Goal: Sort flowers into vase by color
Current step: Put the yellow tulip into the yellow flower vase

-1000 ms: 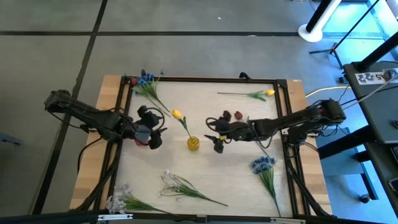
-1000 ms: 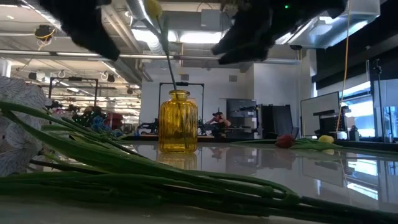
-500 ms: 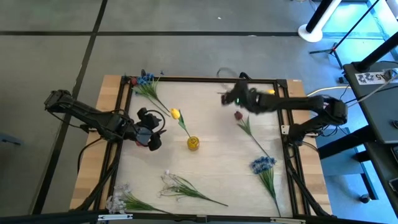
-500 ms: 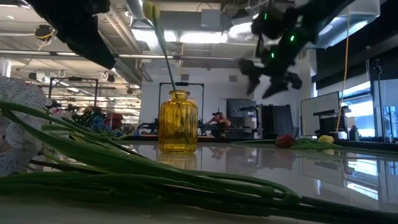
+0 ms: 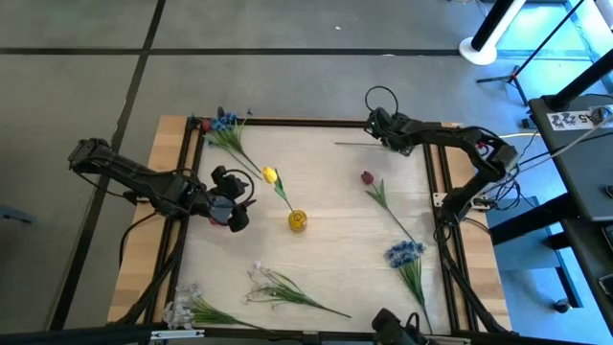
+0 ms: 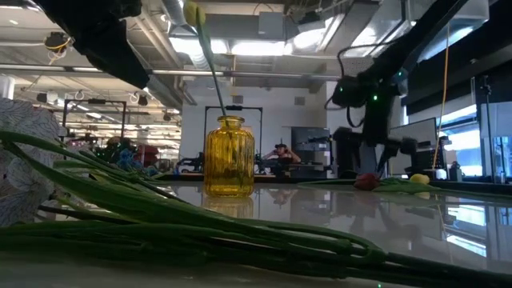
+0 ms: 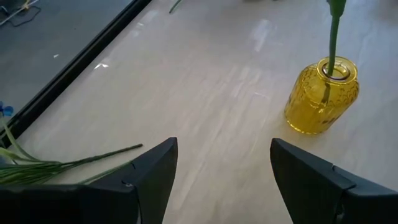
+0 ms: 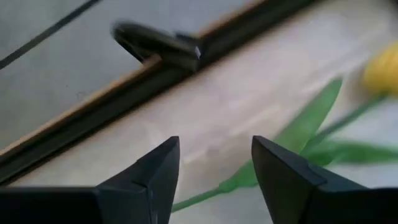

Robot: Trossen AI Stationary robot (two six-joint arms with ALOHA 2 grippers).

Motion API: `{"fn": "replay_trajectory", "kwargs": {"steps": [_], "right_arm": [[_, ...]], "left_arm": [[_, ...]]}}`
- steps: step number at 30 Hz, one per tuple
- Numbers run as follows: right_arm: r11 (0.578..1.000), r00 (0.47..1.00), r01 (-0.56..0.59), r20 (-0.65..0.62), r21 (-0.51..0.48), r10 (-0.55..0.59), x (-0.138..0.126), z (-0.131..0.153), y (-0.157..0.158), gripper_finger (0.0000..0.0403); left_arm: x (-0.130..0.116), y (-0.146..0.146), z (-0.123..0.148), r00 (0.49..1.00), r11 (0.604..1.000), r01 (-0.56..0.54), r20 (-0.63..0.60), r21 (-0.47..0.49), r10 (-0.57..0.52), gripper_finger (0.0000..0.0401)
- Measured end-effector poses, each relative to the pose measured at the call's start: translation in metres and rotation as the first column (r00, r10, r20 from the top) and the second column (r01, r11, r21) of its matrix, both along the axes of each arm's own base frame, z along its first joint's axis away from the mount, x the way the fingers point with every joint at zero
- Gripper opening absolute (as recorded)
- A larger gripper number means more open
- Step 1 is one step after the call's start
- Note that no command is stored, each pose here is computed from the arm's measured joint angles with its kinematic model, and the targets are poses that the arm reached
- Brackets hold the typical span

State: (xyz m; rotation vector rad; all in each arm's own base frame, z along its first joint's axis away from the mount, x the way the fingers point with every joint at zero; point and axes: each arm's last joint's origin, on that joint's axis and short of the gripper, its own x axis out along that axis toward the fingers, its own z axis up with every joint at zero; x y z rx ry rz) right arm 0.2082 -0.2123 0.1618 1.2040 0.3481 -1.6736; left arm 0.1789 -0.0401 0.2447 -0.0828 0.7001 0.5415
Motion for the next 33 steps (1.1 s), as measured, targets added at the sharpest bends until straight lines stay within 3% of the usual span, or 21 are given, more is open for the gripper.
{"fn": "replay_trajectory", "kwargs": {"steps": [4,7,15,21,33], "right_arm": [[0.994,0.996,0.077,0.05,0.075,-0.08,0.004,-0.016,0.0,0.0198],[0.987,0.985,0.144,0.089,0.076,-0.15,0.01,-0.023,0.001,0.0198],[0.971,0.961,0.213,0.155,0.11,-0.229,0.019,-0.018,0.018,0.0198],[0.965,0.956,0.249,0.139,0.08,-0.258,0.022,-0.008,0.035,0.0198],[0.95,0.956,0.294,-0.015,0.104,-0.294,0.023,-0.015,0.067,0.0198]], "left_arm": [[0.0,0.0,0.0,1.0,1.0,0.006,-0.003,-0.007,-0.006,0.0251],[0.0,0.0,0.0,1.0,1.0,0.009,-0.005,-0.006,-0.009,0.0251],[-0.001,-0.001,-0.002,0.999,0.998,0.042,-0.032,-0.05,-0.044,0.0251],[-0.002,-0.001,-0.003,0.999,0.997,0.027,-0.043,-0.072,-0.03,0.0251],[-0.001,-0.002,-0.002,0.998,0.995,0.053,-0.036,-0.085,-0.056,0.0251]]}}
